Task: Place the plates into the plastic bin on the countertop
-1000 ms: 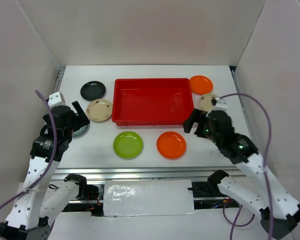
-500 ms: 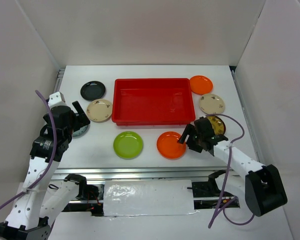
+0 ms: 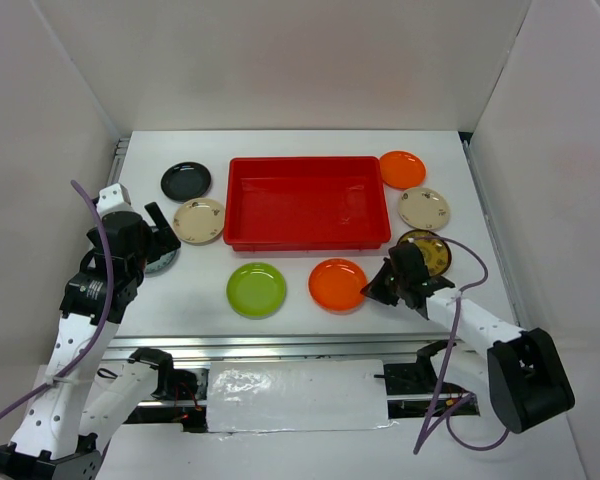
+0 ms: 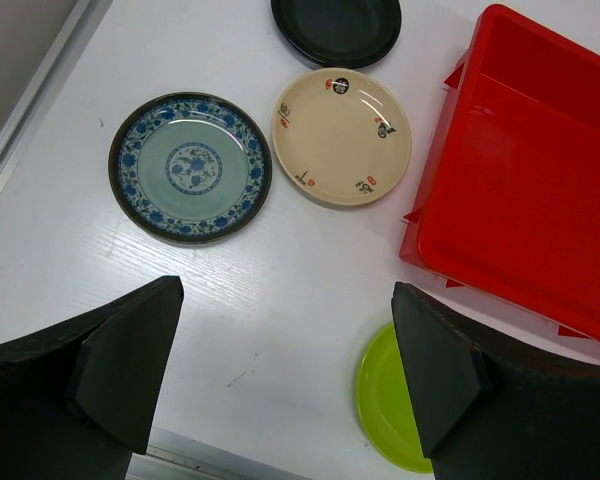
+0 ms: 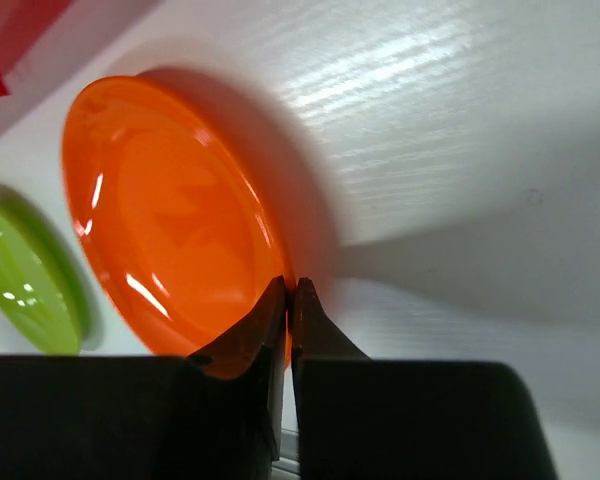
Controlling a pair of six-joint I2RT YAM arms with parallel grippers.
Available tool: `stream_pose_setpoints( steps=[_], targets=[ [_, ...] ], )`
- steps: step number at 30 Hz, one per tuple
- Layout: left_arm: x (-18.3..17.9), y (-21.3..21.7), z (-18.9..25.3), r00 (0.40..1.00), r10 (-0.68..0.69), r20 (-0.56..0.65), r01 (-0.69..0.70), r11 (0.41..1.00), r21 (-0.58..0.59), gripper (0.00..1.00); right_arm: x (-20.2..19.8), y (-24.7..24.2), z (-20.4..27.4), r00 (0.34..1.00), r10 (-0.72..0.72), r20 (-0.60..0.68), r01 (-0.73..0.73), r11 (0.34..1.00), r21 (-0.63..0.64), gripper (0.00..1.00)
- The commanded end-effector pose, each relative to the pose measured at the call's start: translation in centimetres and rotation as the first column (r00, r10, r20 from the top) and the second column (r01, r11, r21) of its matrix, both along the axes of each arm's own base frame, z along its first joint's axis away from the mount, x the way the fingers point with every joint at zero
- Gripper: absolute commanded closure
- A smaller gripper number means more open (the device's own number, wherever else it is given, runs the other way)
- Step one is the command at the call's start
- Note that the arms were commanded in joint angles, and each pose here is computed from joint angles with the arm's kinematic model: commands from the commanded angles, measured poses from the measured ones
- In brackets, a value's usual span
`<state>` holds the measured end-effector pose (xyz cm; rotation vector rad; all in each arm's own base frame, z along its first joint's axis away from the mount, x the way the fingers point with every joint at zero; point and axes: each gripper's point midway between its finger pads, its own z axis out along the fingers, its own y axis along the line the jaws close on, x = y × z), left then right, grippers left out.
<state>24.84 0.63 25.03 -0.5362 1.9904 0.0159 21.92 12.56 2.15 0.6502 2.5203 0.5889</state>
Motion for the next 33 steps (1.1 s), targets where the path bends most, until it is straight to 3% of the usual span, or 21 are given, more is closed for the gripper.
stream_pose_setpoints(
  steps=[1,6,9,16,19,23,25,26,28,33],
  targets=[
    [0.4,0.0,1.6,0.999,0.0,0.053,0.0,1.0,-0.009,0.01,0.3,-0.6,0.3,0.998,-0.041,0.044,0.042,0.999,-0.002,1.0],
    [0.5,-0.5,1.3,0.999,-0.011,0.04,0.013,0.999,-0.032,0.01,-0.3,-0.3,2.4,0.994,-0.048,0.099,0.046,0.999,0.025,1.0],
    [0.3,-1.4,0.2,0.999,-0.036,0.015,0.037,0.996,-0.079,0.01,-0.5,0.1,6.6,0.978,-0.048,0.205,0.037,0.998,0.057,1.0],
    [-0.2,-2.0,-4.0,0.993,-0.009,-0.118,-0.008,0.989,-0.147,0.01,-2.2,1.0,12.3,0.957,0.029,0.289,-0.057,0.994,0.09,1.0],
    [-0.1,-4.3,-6.5,0.986,-0.078,-0.146,0.039,0.966,-0.254,0.01,-1.4,1.5,15.0,0.933,0.043,0.357,-0.085,0.991,0.104,1.0],
    [-0.3,-8.0,-10.3,0.965,-0.219,-0.145,0.142,0.899,-0.414,0.01,3.1,1.7,17.7,0.926,0.039,0.376,-0.07,0.995,0.07,1.0],
    [-0.7,-8.5,-12.5,0.954,-0.234,-0.189,0.132,0.889,-0.438,0.01,6.1,2.4,20.3,0.897,0.049,0.44,-0.092,0.993,0.077,1.0],
    [-0.9,-8.7,-13.2,0.948,-0.241,-0.207,0.13,0.888,-0.442,0.01,8.0,2.5,18.7,0.921,0.051,0.385,-0.077,0.996,0.051,1.0],
    [-1.2,-8.6,-14.6,0.941,-0.239,-0.238,0.117,0.892,-0.436,0.01,11.3,2.4,21.0,0.907,0.059,0.417,-0.091,0.994,0.056,1.0],
    [-1.7,-9.3,-17.3,0.924,-0.282,-0.259,0.138,0.876,-0.461,0.02,18.4,3.1,15.9,0.962,0.087,0.258,-0.099,0.994,0.036,1.0]
  ],
)
